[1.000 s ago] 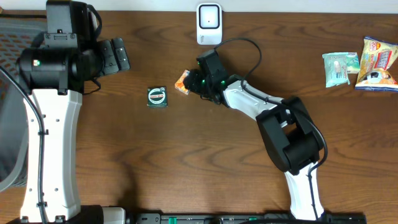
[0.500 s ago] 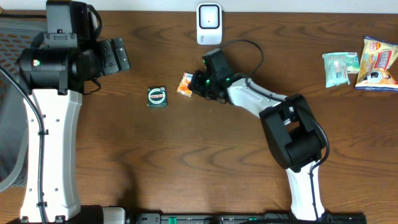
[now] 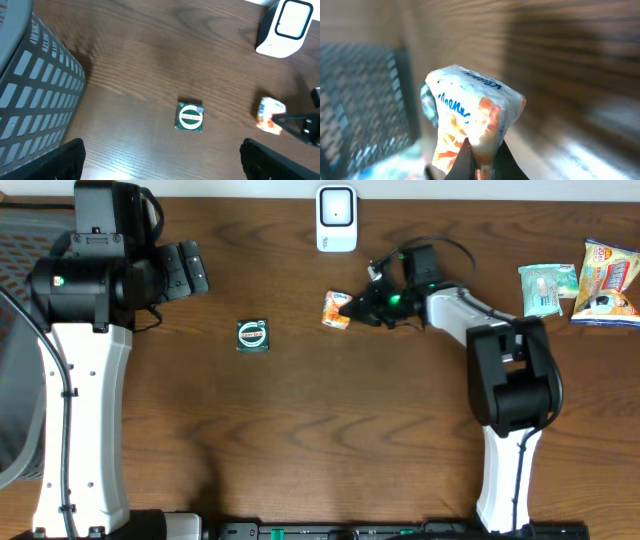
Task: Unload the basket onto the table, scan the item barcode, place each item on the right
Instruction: 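Lift the orange Kleenex pack and move it toward the scanner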
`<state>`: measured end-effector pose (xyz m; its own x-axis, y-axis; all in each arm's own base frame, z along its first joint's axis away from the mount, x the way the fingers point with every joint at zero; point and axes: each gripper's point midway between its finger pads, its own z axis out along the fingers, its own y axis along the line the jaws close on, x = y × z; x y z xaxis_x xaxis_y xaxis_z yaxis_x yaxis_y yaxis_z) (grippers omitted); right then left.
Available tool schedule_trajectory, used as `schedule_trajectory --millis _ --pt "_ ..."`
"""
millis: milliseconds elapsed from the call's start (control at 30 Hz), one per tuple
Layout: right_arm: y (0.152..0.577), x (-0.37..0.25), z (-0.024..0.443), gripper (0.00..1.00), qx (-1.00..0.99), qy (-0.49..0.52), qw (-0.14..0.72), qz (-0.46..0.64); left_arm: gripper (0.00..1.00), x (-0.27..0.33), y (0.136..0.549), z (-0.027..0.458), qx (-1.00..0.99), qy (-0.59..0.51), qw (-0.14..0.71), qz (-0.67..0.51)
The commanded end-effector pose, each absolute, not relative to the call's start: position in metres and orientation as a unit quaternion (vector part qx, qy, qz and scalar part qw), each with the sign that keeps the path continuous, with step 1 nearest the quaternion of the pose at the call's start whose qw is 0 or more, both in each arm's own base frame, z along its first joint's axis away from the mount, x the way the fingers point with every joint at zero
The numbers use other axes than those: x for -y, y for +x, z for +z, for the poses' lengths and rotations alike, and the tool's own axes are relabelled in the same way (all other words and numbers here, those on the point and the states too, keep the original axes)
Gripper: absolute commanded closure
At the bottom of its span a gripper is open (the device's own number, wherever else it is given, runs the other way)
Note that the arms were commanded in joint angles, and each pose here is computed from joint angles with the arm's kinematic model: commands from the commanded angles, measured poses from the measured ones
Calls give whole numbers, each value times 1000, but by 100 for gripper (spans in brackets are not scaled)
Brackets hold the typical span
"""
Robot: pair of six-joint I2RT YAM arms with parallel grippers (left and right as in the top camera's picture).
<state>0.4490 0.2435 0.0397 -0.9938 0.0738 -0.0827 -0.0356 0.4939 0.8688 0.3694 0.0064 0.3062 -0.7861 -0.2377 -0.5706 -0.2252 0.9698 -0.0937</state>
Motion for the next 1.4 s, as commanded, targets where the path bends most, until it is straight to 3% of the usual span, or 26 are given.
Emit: schedule_trajectory --millis 0,133,300,833,1367 --pt "432 -243 66 99 -802 -72 50 591 2 -7 370 304 -946 -122 299 -7" --pt "435 -229 80 99 -772 -101 75 623 2 -7 370 304 -946 -122 299 -7" --pt "431 -215 122 99 -678 -208 144 690 2 -7 370 304 -946 -122 299 -7" --pt "474 -156 157 99 -683 -189 215 672 2 -7 370 304 -946 -122 299 -7" --pt "460 -207 178 99 -654 -271 226 669 2 -7 370 304 -946 -122 299 -7"
